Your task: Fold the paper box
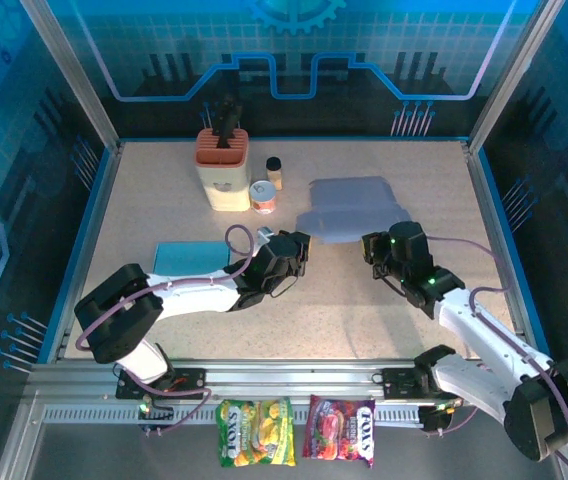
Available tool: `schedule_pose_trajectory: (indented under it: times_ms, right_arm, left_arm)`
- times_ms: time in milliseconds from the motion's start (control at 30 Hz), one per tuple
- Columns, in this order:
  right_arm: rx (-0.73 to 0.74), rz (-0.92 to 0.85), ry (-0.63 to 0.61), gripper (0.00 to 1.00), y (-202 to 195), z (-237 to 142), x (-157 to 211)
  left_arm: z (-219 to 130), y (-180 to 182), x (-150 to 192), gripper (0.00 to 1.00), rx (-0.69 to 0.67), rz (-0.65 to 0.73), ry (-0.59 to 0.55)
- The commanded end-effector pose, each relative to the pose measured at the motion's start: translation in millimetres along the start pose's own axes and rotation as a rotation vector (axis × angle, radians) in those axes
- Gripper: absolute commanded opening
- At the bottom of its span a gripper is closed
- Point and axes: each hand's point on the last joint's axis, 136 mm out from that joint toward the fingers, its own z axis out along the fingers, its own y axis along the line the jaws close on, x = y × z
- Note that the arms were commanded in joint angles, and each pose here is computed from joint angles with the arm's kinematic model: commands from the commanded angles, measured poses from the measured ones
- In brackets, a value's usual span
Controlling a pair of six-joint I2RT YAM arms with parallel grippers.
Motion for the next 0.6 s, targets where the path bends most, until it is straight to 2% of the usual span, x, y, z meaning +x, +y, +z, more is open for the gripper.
schedule_pose_trajectory:
  times_ms: [0, 100, 233, 400, 567]
  right_arm:
    - [-0.022, -0.049, 0.007, 0.0, 26, -4, -3]
    - [-0.033, -0.104, 0.022, 0.0, 49, -10, -5]
    - [-0.056, -0.175, 0.058, 0.0, 83, -26, -6]
    - [-0.013, -0.26, 0.104, 0.0, 115, -73, -5]
    - [0.08, -0.343, 0.168, 0.0, 137, -142, 18]
  left_arm:
    - [-12, -24, 16, 0.27, 0.037, 0.004, 0.064]
    - [-24, -31, 20, 0.46, 0.027, 0.091, 0.102]
    - [-53, -42, 18, 0.63, -0.03, 0.292, 0.127]
    - [-97, -59, -2, 0.65, -0.082, 0.56, 0.097]
    - [-132, -75, -29, 0.63, -0.099, 0.701, 0.048]
